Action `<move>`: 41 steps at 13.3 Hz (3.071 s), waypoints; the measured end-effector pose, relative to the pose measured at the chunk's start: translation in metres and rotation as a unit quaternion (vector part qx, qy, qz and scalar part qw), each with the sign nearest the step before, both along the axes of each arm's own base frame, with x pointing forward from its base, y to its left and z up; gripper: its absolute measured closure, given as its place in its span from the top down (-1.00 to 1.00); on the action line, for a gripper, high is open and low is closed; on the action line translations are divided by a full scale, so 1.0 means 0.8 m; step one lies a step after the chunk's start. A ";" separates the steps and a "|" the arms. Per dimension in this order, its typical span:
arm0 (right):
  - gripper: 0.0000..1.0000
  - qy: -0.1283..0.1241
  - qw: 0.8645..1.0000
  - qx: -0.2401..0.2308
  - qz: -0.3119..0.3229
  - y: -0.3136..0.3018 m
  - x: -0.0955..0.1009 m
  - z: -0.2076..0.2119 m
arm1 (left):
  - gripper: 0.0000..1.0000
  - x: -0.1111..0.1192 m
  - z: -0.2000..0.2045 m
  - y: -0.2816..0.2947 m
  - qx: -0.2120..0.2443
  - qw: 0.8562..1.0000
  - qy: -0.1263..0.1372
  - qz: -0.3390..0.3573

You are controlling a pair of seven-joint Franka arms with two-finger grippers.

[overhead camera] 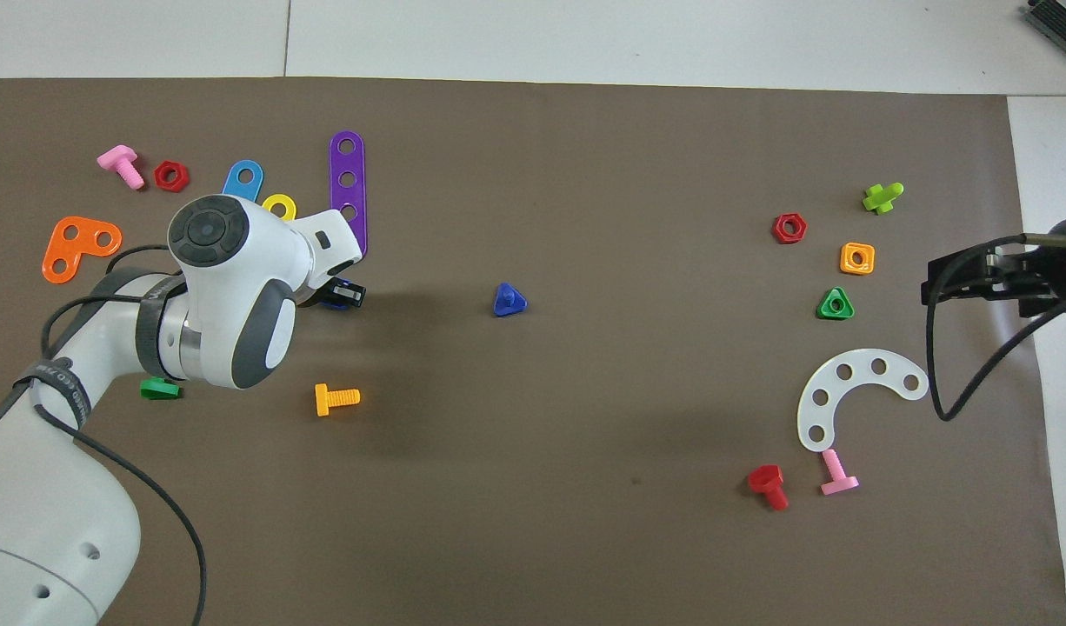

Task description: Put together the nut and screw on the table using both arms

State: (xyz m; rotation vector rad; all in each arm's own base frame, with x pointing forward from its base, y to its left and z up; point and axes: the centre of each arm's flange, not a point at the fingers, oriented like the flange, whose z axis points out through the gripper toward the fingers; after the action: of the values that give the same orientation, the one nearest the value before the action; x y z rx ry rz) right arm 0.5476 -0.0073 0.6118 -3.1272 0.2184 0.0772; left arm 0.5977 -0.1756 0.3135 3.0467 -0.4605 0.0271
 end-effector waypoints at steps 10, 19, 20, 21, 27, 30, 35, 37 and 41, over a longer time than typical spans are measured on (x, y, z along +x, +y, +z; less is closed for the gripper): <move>1.00 0.000 1.000 0.000 0.005 0.007 0.000 0.001 | -0.07 -0.027 0.073 -0.182 -0.007 0.992 0.021 0.125; 1.00 0.000 1.000 0.001 0.005 0.008 0.000 0.001 | -0.07 -0.028 0.075 -0.274 -0.012 0.989 0.019 0.144; 1.00 0.000 1.000 0.001 0.006 0.008 0.000 0.001 | -0.07 -0.030 0.073 -0.281 -0.012 0.990 0.020 0.141; 1.00 0.000 1.000 0.001 0.006 0.009 0.000 0.001 | -0.07 -0.033 0.071 -0.288 -0.011 0.990 0.020 0.139; 1.00 0.001 1.000 0.001 0.008 0.012 0.000 -0.001 | -0.07 -0.040 0.064 -0.295 -0.004 0.990 0.028 0.135; 1.00 0.002 1.000 0.001 0.008 0.012 -0.001 -0.003 | -0.07 -0.040 0.061 -0.295 -0.003 0.990 0.029 0.135; 1.00 0.003 1.000 0.001 0.007 0.011 -0.001 -0.004 | -0.07 -0.045 0.054 -0.301 0.001 0.991 0.033 0.131; 1.00 0.004 1.000 0.001 0.004 0.007 -0.001 -0.004 | -0.07 -0.048 0.052 -0.305 0.002 0.991 0.033 0.128; 1.00 0.004 1.000 0.001 0.004 0.006 -0.001 -0.005 | -0.07 -0.049 0.051 -0.306 0.002 0.991 0.033 0.128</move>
State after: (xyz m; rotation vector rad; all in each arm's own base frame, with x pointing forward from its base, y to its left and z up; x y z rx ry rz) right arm 0.5470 -0.0026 0.6081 -3.1257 0.2063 0.0898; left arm 0.5589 -0.4206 0.3543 3.0765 -0.0646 -0.0624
